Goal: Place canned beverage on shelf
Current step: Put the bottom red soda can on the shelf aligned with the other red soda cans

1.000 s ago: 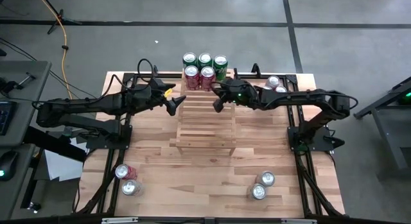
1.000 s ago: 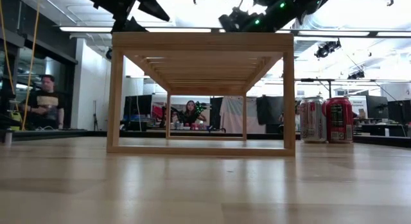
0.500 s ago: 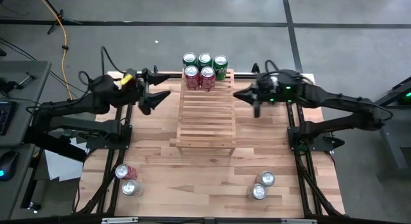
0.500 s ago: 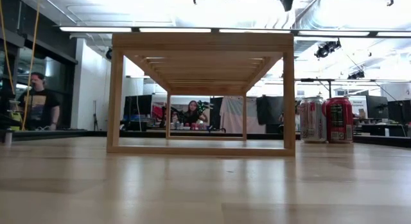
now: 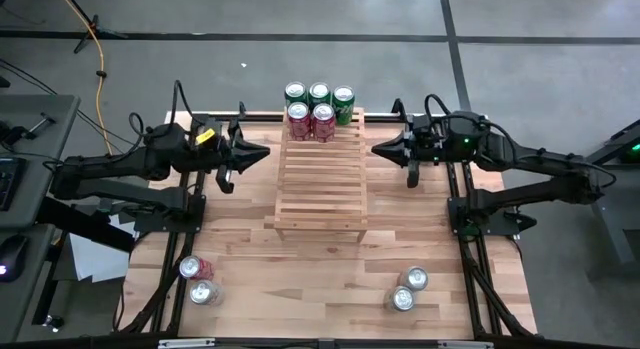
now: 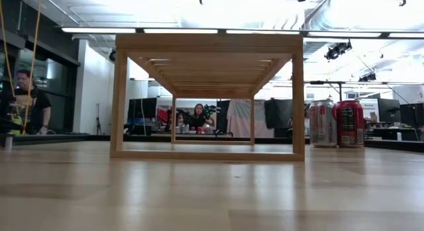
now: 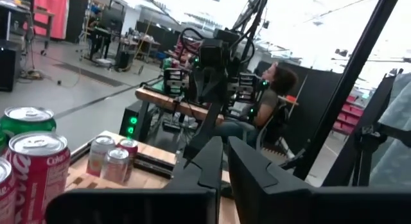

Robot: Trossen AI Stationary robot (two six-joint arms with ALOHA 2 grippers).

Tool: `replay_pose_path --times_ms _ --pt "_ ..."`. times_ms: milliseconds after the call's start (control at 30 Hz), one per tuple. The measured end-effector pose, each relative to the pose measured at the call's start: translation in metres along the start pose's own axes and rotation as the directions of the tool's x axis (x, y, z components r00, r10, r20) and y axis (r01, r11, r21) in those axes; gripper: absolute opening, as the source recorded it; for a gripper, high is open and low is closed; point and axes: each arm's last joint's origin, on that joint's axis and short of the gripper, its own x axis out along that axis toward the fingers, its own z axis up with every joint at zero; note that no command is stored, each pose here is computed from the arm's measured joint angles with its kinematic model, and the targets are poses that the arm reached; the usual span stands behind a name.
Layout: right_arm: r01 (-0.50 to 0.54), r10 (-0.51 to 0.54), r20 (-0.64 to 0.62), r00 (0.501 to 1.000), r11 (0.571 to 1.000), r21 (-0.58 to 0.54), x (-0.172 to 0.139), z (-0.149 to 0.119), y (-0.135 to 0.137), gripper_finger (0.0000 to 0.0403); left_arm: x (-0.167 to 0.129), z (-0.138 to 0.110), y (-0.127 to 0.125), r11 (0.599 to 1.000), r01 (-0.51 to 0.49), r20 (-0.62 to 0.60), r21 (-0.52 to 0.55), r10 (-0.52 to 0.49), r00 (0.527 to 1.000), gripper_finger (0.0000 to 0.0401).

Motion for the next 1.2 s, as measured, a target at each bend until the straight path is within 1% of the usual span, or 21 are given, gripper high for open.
replay_pose_path --times_ms 100,467,600,733,833,900,933,1100,1200 --pt "0.0 0.0 -0.001 1.0 1.0 0.012 0.0 0.0 0.0 0.0 0.0 -0.001 0.0 1.0 -0.002 -0.007 0.001 0.002 1.0 0.0003" --pt "0.0 0.0 0.0 1.0 1.0 0.012 0.0 0.0 0.0 0.0 0.0 -0.002 -0.002 1.0 -0.014 -0.013 -0.002 0.014 1.0 0.0" --pt "-0.001 0.001 0.0 1.0 1.0 0.012 0.0 0.0 0.0 0.0 -0.001 -0.001 -0.002 0.999 -0.01 -0.005 -0.049 0.01 1.0 0.0001" --pt "-0.001 0.001 0.0 1.0 1.0 0.012 0.0 0.0 0.0 0.0 0.002 0.005 -0.006 0.993 0.039 -0.016 -0.113 -0.041 0.999 0.0012" --pt "-0.001 0.001 0.0 1.0 1.0 0.012 0.0 0.0 0.0 0.0 0.005 0.01 -0.011 0.983 0.116 -0.042 -0.145 -0.123 0.991 0.0034" --pt "0.0 0.0 0.0 1.0 1.0 0.012 0.0 0.0 0.0 0.0 0.008 0.018 -0.018 0.974 0.169 -0.043 -0.154 -0.178 0.983 0.0058" --pt "0.001 -0.001 0.0 1.0 1.0 0.012 0.0 0.0 0.0 0.0 0.008 0.021 -0.02 0.972 0.181 -0.056 -0.152 -0.191 0.98 0.0071" --pt "0.056 -0.057 0.015 0.998 0.998 0.029 0.0 0.0 -0.002 0.0 0.014 0.031 -0.029 0.979 0.189 -0.133 -0.078 -0.198 0.971 0.0157" --pt "0.06 -0.061 0.016 0.998 0.997 0.055 0.0 0.0 -0.002 0.0 0.017 0.039 -0.033 0.979 0.196 -0.133 -0.057 -0.202 0.97 0.0214"
